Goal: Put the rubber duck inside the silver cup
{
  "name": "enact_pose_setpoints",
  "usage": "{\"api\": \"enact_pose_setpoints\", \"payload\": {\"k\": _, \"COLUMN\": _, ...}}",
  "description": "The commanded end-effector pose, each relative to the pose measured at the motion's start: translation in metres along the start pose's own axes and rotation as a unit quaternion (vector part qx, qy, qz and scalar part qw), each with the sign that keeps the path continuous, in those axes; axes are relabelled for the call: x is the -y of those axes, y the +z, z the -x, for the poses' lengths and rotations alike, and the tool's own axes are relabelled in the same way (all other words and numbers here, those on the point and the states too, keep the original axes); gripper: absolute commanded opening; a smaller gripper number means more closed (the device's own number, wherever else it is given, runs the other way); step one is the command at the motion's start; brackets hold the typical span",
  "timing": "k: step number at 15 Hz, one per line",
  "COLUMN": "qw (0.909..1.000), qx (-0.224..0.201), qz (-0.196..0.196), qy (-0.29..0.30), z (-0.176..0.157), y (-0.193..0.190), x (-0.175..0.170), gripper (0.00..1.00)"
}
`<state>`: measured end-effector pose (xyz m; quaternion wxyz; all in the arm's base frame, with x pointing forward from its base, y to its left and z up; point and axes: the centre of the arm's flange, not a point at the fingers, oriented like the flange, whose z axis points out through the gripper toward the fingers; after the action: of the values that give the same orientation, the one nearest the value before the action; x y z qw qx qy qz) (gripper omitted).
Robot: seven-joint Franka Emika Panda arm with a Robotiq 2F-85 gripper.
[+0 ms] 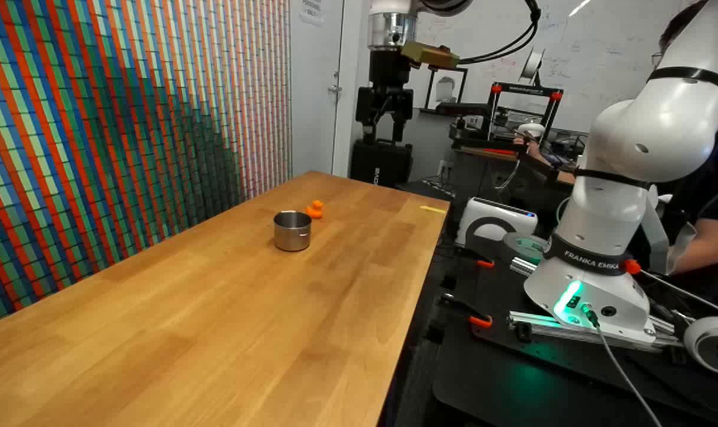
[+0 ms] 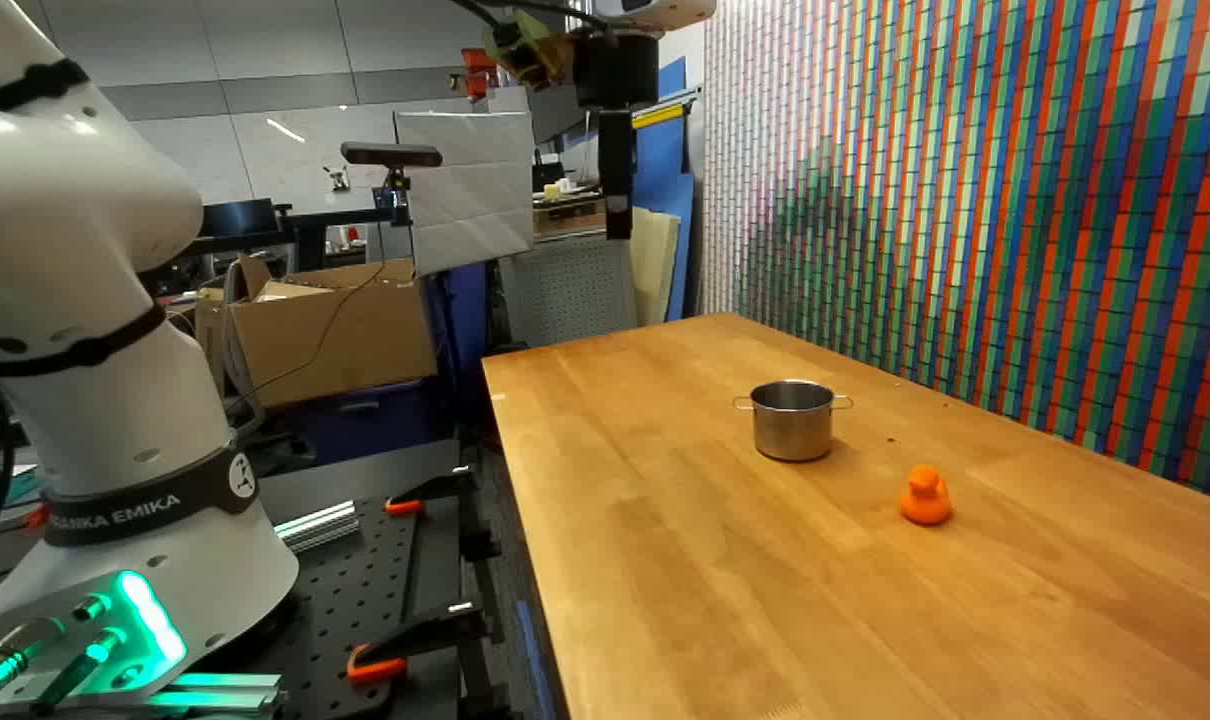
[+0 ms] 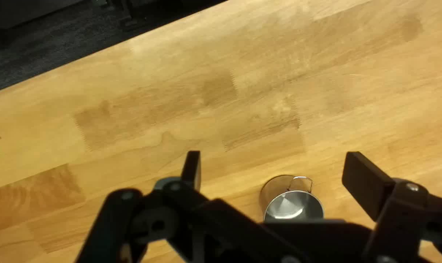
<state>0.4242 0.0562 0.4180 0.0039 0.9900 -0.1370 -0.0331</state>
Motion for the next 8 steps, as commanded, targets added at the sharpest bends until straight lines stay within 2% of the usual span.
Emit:
{"api": "enact_pose_setpoints", "payload": {"k": 1, "qw": 1.0000, "qx": -0.001, "qz": 0.000, "qy": 0.000, "z": 0.000, "y": -0.001, "x": 0.000, "gripper": 1.00}}
{"api": "enact_pose_setpoints", "payload": {"k": 5, "qw": 1.0000, "qx": -0.005, "qz": -0.002, "qy": 0.000, "z": -0.002, "y": -0.004, "x": 0.001, "gripper": 1.00}}
{"api": "enact_pose_setpoints", "payload": {"k": 8, "qw": 0.9975, "qx": -0.005, "qz": -0.017, "qy": -0.069, "z": -0.027, "y": 0.001, "x": -0.003, "gripper": 1.00}}
